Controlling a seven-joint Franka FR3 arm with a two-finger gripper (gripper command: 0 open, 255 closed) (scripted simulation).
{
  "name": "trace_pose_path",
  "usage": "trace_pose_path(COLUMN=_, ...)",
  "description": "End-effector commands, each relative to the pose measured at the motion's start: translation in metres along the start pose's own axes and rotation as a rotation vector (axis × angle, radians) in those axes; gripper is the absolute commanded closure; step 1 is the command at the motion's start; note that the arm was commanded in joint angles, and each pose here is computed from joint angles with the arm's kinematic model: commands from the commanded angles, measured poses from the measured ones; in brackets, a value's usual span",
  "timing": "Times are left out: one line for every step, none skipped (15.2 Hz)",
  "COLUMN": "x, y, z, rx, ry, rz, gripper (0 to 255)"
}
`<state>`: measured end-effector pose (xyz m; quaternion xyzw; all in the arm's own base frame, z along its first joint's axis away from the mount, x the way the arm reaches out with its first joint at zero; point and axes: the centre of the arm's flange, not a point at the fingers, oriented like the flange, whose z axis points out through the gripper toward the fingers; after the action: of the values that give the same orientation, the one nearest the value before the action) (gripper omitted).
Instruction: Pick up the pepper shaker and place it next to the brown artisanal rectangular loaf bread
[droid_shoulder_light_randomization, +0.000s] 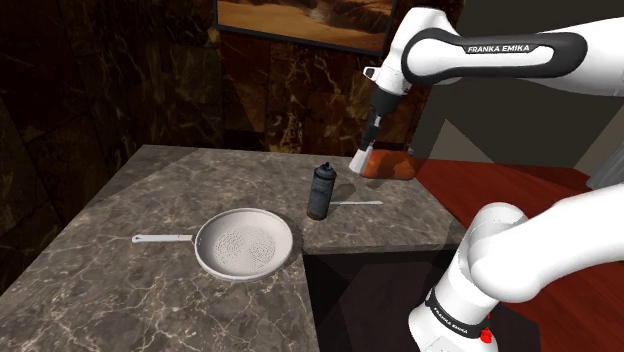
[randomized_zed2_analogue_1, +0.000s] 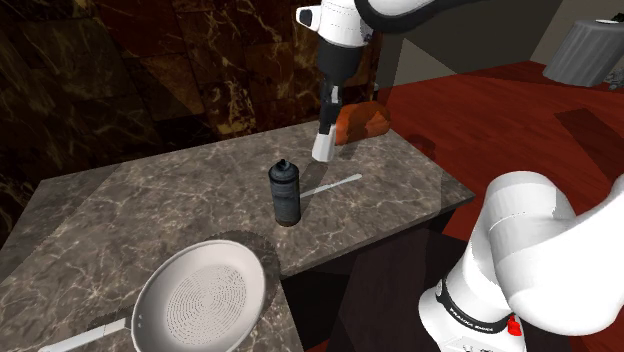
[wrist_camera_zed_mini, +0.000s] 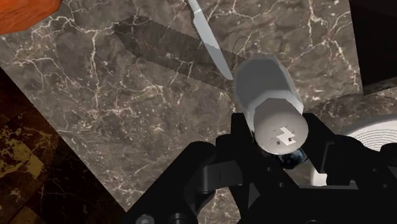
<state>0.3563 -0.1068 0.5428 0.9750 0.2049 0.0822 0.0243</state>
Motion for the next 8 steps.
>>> trace_pose_path(x=0.002, y=0.025, z=0.004, rx=-0.001, ry=0.000, rz=-0.001, gripper=255)
trace_pose_path(x=0.003, y=0.038, z=0.005, rx=-0.001, ry=0.000, rz=-0.001, gripper=255)
trace_pose_path(x=0.003, y=0.052, z=0.006, rx=-0.001, ry=0.000, rz=-0.001, gripper=255)
trace_pose_path(x=0.004, y=0.065, z=0.007, rx=-0.001, ry=0.000, rz=-0.001, gripper=255)
trace_pose_path(x=0.004, y=0.078, z=0.008, rx=-0.001, ry=0.000, rz=-0.001, gripper=255)
trace_pose_path(x=0.005, y=0.091, z=0.009, rx=-0.001, ry=0.000, rz=-0.001, gripper=255)
trace_pose_path(x=0.005, y=0.104, z=0.010, rx=-0.001, ry=0.000, rz=-0.001, gripper=255)
trace_pose_path(x=0.006, y=0.117, z=0.011, rx=-0.001, ry=0.000, rz=-0.001, gripper=255)
